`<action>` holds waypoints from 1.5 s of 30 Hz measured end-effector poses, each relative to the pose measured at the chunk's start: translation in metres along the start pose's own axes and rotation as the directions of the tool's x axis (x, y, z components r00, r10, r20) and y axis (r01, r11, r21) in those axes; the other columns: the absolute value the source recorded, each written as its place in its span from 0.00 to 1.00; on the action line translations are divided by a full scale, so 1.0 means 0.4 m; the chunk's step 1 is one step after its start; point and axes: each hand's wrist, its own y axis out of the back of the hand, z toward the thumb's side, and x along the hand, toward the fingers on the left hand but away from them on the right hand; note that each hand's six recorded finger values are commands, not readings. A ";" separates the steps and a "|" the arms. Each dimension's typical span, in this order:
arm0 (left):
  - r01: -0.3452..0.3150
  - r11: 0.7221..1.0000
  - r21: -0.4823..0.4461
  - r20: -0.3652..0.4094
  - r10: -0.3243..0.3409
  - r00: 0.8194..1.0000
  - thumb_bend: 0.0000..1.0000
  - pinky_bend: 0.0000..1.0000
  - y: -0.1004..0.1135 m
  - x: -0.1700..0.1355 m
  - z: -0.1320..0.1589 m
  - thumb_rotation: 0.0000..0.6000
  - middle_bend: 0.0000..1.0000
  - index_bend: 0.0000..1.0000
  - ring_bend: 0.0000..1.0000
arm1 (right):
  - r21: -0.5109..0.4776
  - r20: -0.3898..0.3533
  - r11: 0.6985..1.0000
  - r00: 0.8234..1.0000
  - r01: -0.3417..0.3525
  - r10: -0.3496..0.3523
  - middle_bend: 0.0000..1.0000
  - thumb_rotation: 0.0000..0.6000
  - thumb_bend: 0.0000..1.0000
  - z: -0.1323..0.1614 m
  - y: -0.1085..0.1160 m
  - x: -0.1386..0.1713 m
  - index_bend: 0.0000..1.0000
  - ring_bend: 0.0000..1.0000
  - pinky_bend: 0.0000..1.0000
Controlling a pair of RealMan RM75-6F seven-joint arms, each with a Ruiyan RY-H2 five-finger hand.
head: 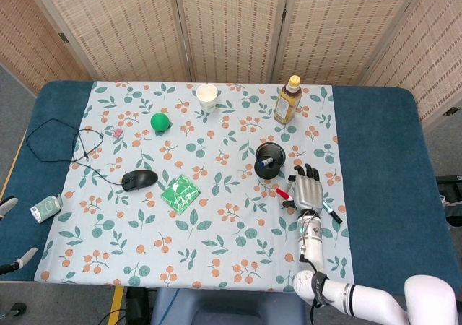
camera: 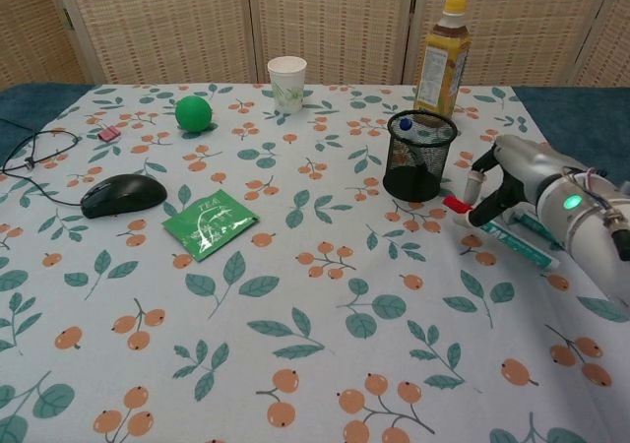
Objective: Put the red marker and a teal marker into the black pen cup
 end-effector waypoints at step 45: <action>-0.002 1.000 -0.028 -0.128 -0.001 0.992 0.27 0.22 0.009 0.042 -0.087 1.00 0.08 0.00 0.04 | -0.535 -0.250 0.833 0.916 0.140 -0.315 0.17 1.00 0.27 0.262 0.206 -0.132 0.63 0.00 0.00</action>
